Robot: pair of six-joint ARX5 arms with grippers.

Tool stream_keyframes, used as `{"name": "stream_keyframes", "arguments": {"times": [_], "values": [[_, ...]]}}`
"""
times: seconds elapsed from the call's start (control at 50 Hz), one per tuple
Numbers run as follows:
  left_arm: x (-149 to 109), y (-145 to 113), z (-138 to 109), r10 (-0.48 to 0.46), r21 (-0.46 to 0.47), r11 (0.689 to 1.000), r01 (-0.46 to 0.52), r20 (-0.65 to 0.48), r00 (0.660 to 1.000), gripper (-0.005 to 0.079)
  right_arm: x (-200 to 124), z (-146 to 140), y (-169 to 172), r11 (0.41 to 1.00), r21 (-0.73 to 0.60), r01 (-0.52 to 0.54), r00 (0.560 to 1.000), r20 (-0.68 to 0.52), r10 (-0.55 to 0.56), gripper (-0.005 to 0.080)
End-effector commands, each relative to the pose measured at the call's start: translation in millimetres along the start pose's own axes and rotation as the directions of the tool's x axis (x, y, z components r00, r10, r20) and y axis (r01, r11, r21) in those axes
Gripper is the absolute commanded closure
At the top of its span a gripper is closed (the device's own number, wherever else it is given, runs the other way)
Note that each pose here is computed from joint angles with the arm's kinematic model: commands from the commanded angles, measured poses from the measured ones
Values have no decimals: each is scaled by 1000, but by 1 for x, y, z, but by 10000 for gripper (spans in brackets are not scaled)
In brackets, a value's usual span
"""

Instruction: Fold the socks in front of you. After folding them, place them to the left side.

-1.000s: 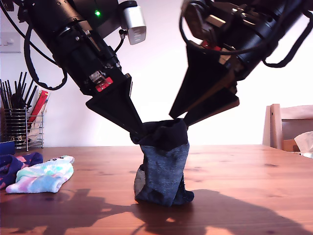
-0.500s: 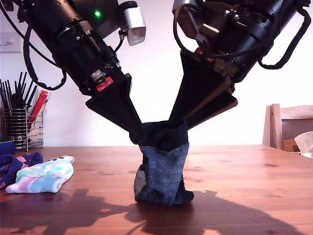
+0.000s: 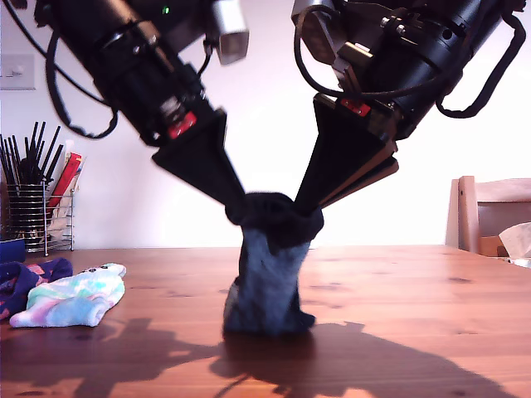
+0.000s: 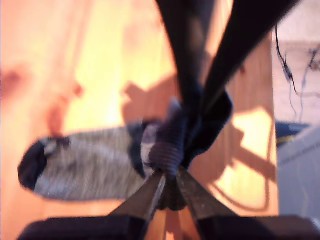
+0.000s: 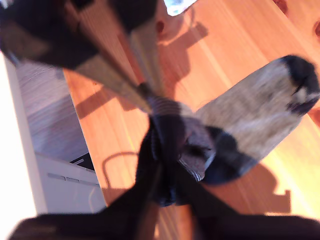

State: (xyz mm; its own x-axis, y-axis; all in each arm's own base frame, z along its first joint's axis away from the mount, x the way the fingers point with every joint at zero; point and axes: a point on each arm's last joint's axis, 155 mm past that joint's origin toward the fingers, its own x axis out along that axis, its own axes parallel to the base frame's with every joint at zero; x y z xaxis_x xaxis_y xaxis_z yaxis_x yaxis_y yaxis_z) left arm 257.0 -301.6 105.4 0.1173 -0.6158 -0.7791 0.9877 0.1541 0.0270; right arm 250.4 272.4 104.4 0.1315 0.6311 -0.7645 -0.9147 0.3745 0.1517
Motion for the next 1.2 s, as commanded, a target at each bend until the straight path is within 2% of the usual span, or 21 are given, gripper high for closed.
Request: {"name": "stream_keyframes", "arguments": {"times": [0.0,0.5,0.72,0.78,0.96,1.18], "values": [[3,1,-1,-11,-13,1000,11,0,1000,763,6,-5,4,1000,-6,-16,1000,-11,16,763],[1,-7,-10,-45,-55,998,43,-41,998,755,6,-8,3,1000,-6,-10,1000,-24,10,763],[-7,-5,-5,-46,-70,997,43,-48,998,750,6,-11,2,1000,-3,-1,999,-35,1,763],[-9,-4,-3,-46,-72,996,43,-48,998,718,6,-12,1,1000,-2,3,999,-42,-3,763],[-13,-4,-4,-54,-89,995,49,-55,997,555,6,-12,1,1000,-6,5,999,-41,-5,763],[-14,-9,-11,-79,-117,991,70,-77,994,537,6,-13,1,1000,-4,3,999,-44,-3,763]]}}
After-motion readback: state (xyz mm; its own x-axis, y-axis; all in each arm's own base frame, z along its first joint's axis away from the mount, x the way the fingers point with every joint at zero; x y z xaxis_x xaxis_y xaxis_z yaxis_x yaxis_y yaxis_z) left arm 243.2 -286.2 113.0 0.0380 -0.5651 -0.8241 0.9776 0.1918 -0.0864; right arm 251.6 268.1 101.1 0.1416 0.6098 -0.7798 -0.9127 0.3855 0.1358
